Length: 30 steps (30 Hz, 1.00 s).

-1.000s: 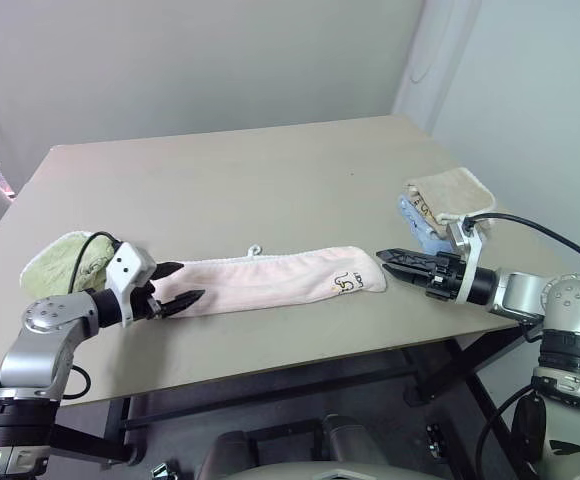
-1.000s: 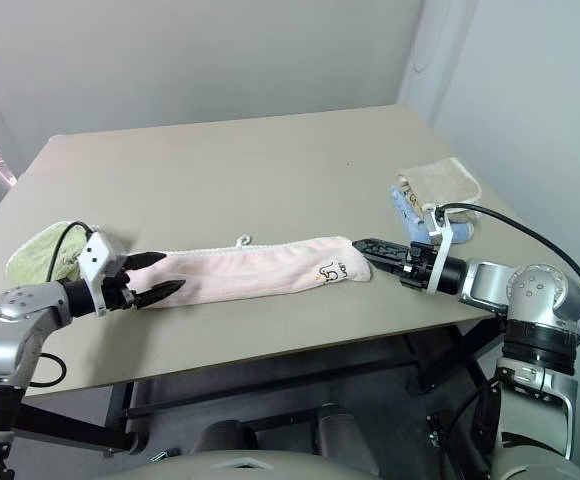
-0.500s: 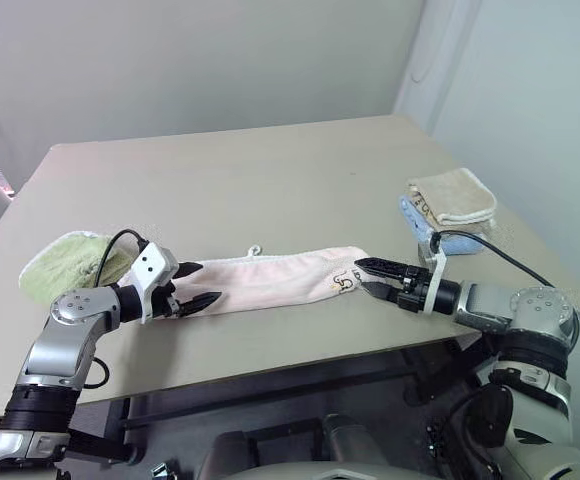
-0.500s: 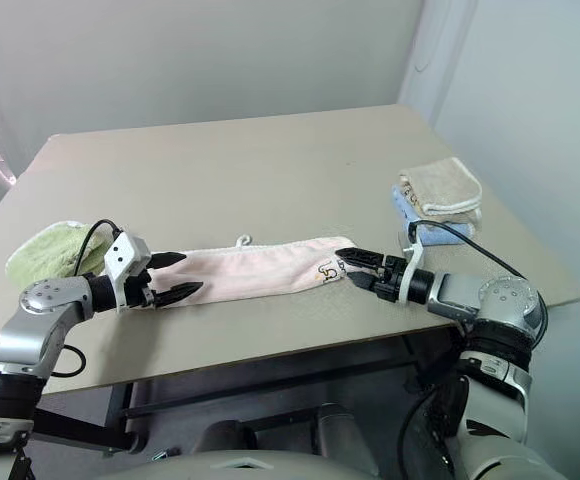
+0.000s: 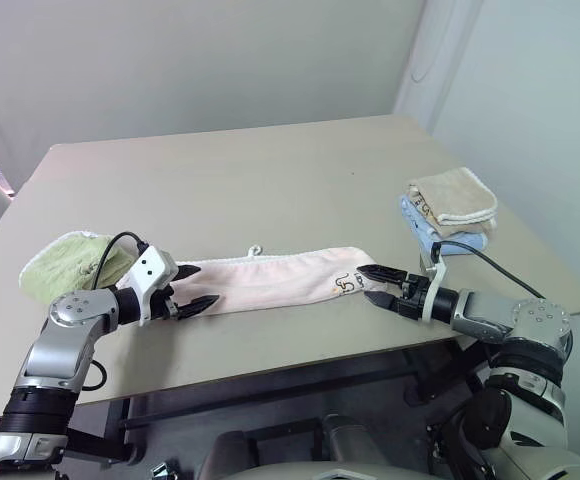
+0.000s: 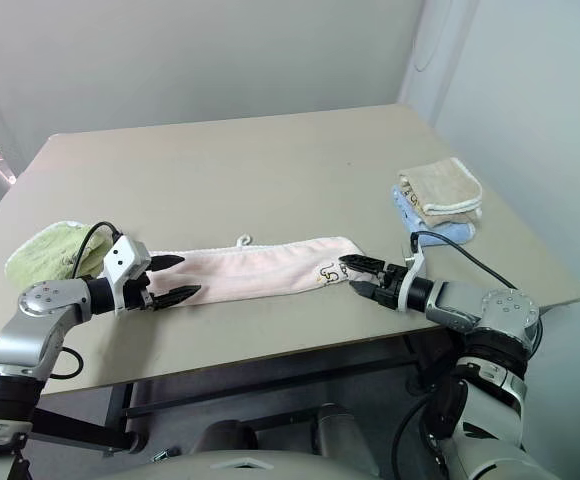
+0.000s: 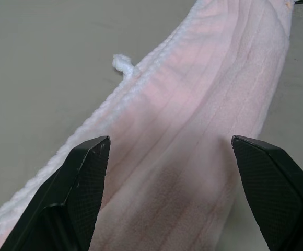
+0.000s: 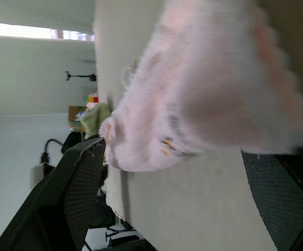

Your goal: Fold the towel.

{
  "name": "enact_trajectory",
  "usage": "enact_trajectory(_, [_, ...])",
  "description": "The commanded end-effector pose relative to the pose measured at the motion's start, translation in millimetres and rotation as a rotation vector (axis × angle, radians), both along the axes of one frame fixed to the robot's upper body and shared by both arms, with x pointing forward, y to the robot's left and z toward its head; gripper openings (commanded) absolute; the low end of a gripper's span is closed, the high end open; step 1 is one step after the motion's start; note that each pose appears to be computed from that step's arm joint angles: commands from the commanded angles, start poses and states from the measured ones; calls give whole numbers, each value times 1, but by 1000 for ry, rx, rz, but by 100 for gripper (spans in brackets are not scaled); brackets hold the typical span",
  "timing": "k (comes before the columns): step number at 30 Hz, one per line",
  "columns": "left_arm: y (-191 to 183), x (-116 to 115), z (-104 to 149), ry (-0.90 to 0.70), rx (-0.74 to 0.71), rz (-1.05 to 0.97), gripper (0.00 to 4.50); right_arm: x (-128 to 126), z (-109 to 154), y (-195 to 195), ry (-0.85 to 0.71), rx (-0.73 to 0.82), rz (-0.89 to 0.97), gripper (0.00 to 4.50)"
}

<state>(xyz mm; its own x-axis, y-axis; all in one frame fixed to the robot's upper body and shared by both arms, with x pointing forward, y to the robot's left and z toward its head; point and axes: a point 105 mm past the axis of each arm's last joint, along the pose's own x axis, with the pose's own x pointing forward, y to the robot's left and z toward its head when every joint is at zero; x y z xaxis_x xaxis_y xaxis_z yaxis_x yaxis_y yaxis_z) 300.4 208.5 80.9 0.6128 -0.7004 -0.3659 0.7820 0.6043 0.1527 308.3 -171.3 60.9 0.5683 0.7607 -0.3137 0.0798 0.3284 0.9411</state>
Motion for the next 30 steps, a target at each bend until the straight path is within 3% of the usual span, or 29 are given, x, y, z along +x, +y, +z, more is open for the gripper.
enact_trajectory(1, [0,2,8,-36,4,0,392,2,-2,-5,23,-18,-34,422])
enact_trajectory(16, [0,4,8,-41,4,14,392,27,-7,-15,81,-29,-201,422])
enact_trajectory(19, [2,4,8,-43,7,18,392,29,-6,-16,84,-27,-207,361])
enact_trajectory(28, [5,3,8,-47,14,30,392,32,-1,-14,68,-6,-193,32])
enact_trajectory(29, [6,3,8,-47,15,31,392,32,-1,-14,69,-3,-196,5])
enact_trajectory(30, [6,4,8,-47,16,34,392,33,0,-15,66,2,-201,5])
